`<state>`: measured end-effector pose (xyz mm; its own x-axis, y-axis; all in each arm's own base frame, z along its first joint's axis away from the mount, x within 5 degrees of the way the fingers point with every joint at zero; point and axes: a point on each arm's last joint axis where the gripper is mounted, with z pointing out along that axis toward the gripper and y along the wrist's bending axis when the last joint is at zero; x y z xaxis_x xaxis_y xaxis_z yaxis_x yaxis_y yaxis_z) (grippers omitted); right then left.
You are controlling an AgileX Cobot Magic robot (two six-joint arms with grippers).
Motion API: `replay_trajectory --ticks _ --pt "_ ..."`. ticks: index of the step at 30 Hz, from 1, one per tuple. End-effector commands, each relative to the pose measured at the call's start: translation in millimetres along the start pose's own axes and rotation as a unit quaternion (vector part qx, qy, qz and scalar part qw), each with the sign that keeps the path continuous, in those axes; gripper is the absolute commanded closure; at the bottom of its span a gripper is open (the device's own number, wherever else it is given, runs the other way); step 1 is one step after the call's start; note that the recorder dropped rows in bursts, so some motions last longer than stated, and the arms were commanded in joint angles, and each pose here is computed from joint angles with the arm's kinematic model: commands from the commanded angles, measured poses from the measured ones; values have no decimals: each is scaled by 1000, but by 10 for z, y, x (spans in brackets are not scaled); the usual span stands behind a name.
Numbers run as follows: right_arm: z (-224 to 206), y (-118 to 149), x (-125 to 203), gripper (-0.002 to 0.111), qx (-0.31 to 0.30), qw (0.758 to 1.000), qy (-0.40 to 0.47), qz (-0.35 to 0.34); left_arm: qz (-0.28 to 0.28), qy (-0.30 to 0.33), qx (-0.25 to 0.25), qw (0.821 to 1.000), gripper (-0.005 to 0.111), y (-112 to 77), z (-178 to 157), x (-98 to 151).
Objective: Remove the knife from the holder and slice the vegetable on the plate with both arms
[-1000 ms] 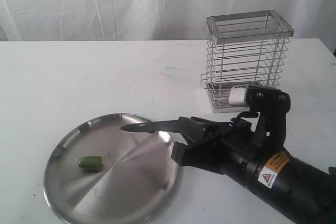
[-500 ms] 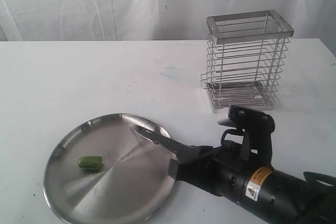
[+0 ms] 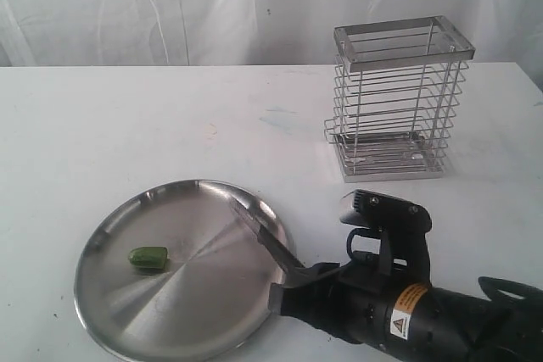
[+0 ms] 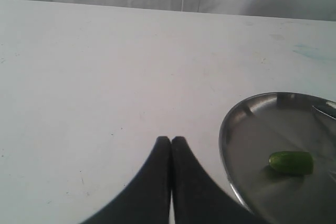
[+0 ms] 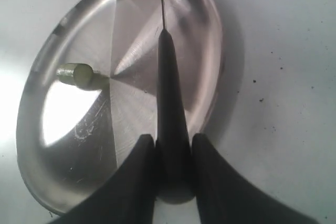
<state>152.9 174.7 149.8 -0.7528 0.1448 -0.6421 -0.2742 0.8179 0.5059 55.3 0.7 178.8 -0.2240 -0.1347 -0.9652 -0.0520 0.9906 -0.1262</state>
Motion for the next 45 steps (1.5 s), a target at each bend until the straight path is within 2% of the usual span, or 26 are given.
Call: replay_trajectory --ticks 1,9,17,20,28,39,43,45 --pt "85 6 38 108 13 1000 20 9 -4 -1 3 1000 107 -3 1 8" --pt "185 70 82 108 35 995 95 -22 -4 -1 3 1000 107 -3 1 8" --pt "230 31 136 108 48 992 111 -25 -4 -1 3 1000 107 -3 1 8" --pt "242 49 122 103 44 992 110 -30 -4 -1 3 1000 107 -3 1 8" --pt "282 133 59 81 33 992 112 -51 -4 -1 3 1000 107 -3 1 8" --pt "292 152 46 79 34 991 115 -56 -4 -1 3 1000 107 -3 1 8" --pt "305 186 12 69 25 989 112 -96 -4 -1 3 1000 107 -3 1 8" --pt "320 227 -28 68 19 989 106 -100 -4 -1 3 1000 107 -3 1 8"
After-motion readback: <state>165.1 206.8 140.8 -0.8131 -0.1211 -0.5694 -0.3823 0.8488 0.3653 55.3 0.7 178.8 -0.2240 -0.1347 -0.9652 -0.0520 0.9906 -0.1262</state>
